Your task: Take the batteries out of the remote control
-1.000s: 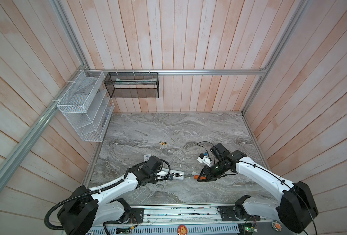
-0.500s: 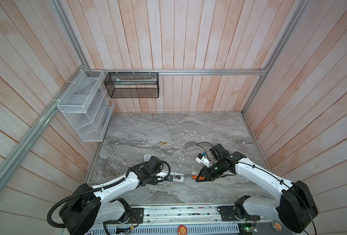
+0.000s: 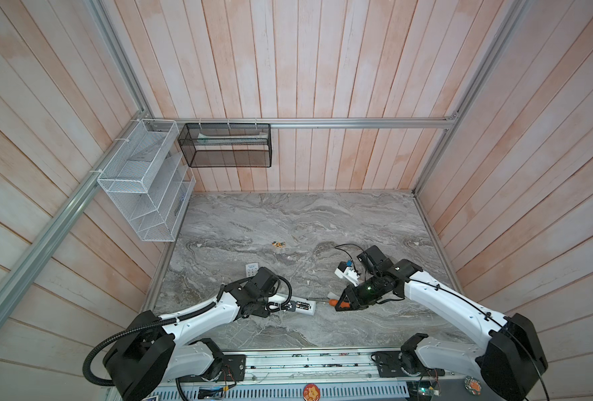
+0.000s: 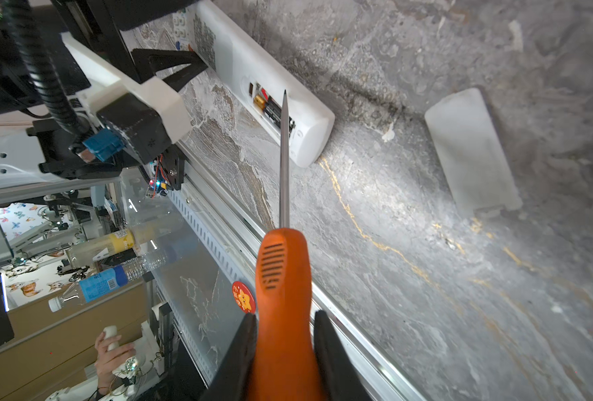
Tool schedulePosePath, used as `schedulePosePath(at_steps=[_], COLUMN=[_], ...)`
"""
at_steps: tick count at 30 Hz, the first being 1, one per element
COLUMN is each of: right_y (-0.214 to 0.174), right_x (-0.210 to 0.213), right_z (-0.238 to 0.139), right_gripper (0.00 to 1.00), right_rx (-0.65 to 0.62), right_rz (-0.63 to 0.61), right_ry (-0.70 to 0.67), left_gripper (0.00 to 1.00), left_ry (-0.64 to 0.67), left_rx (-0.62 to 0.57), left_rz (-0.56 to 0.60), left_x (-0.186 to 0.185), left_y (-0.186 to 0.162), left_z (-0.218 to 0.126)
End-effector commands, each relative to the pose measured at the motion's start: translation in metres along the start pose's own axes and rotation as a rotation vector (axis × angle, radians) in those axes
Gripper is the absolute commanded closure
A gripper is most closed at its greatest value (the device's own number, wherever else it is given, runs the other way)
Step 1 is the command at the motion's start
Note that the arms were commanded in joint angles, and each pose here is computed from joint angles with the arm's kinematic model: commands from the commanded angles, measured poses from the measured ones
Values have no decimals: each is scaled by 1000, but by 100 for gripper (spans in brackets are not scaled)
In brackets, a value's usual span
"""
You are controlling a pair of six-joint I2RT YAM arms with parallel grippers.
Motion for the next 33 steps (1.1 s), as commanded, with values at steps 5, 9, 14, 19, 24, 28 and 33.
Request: schedulePosePath(at_steps=[5,9,14,19,24,28,33], right_y=[-17,-13,-15,-20,-17,-23,-22], right_x=[-8,-9,-12,-13,7,6,-1], right_z=[1,3,7,9,2,1,4], right_gripper=[100,100,100,100,100,100,100], right_rx=[53,58,77,80,25,20,17], right_rz=[59,55,65,87,99,114,125], right_ry=[-50,-53,-53,-34,70,64,45], left_gripper=[92,92,92,92,91,92,91], left_ry=[13,20,26,31,35,36,34], left_rx=[-8,-9,-10,-8,-4,-5,-3], left_rz=[6,5,1,-4,-10,-10,-10], left_x=[6,6,8,9,9,9,9], left_y=[4,4,4,4,4,4,4], left_z=[-4,-5,-5,-5,-6,-6,-5])
Point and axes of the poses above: each gripper's point midway between its finger pads, its own z axis out along the fingers, its own x axis along the line the jaws close on, y = z × x, the point moved 3 cm from there along -z, back along the fingers, and after that the axes turned 4 degrees about -z, right-handed, at the moved point
